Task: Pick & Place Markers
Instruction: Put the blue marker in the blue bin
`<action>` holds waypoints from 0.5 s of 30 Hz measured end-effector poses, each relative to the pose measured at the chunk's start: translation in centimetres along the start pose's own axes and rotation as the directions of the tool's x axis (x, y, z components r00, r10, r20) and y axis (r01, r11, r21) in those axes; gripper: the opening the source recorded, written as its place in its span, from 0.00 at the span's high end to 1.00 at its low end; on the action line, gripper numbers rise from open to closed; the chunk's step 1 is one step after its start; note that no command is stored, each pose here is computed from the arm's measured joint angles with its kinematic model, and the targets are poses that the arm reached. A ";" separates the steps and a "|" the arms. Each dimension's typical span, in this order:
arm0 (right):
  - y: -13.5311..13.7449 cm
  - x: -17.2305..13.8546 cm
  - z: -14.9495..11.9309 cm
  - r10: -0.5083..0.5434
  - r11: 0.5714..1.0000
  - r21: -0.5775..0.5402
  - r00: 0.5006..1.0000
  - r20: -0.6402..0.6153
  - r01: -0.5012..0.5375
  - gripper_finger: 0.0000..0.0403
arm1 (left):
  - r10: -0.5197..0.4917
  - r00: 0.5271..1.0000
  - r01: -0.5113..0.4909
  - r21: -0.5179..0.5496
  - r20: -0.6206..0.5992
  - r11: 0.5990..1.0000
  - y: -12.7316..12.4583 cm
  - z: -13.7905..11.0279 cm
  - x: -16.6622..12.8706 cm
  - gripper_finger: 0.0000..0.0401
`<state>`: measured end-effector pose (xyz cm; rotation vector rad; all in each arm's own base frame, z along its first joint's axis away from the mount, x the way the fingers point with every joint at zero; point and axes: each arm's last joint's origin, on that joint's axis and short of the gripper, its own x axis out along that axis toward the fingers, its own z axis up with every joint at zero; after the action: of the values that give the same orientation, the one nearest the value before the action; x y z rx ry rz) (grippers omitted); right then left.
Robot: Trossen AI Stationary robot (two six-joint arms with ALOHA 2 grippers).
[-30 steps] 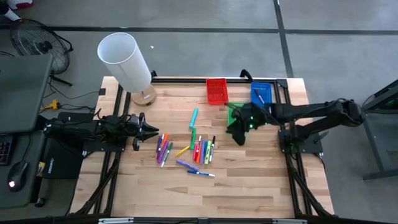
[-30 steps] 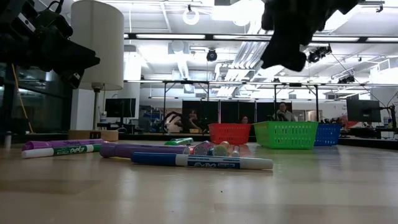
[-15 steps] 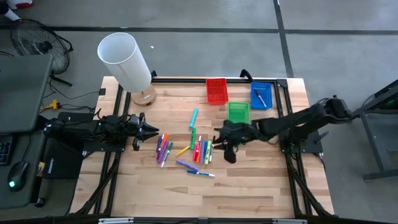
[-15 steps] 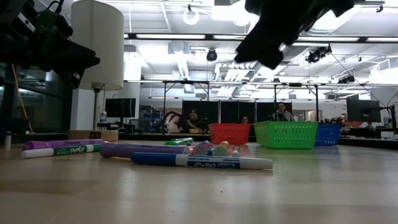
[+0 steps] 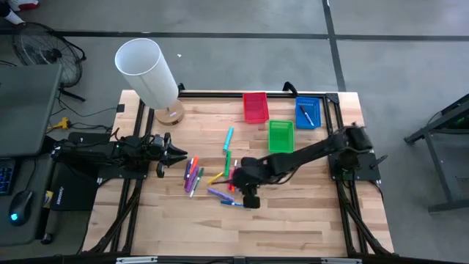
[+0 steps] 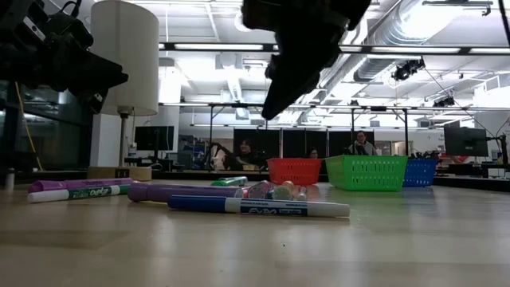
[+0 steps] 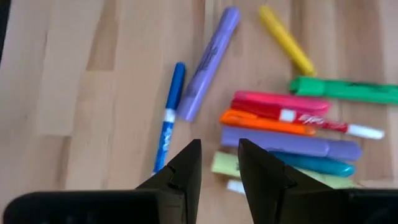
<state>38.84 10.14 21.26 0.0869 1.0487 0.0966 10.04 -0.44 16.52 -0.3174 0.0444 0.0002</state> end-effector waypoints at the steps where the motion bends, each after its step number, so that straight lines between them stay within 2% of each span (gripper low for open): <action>1: 0.4 0.1 0.4 0.000 1.000 0.009 1.000 -0.022 0.000 0.77 | 0.000 1.000 0.000 0.000 0.000 1.000 0.0 0.0 0.0 0.79; 7: 3.2 0.4 1.6 0.019 0.999 0.034 0.998 -0.064 -0.017 0.77 | 0.000 1.000 0.000 0.000 0.000 1.000 0.0 0.0 0.0 0.79; 10: 4.2 0.7 1.3 0.028 0.999 0.035 0.997 -0.074 -0.025 0.77 | 0.000 1.000 0.000 0.000 0.000 1.000 0.0 0.0 0.0 0.79; 15: 4.7 0.6 0.5 -0.015 0.997 0.080 0.993 -0.118 0.025 0.77 | 0.000 1.000 0.000 0.000 0.000 1.000 0.0 0.0 0.0 0.79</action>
<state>39.43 14.90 21.55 0.1456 1.1709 0.0413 10.04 -0.44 16.51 -0.3174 0.0447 0.0002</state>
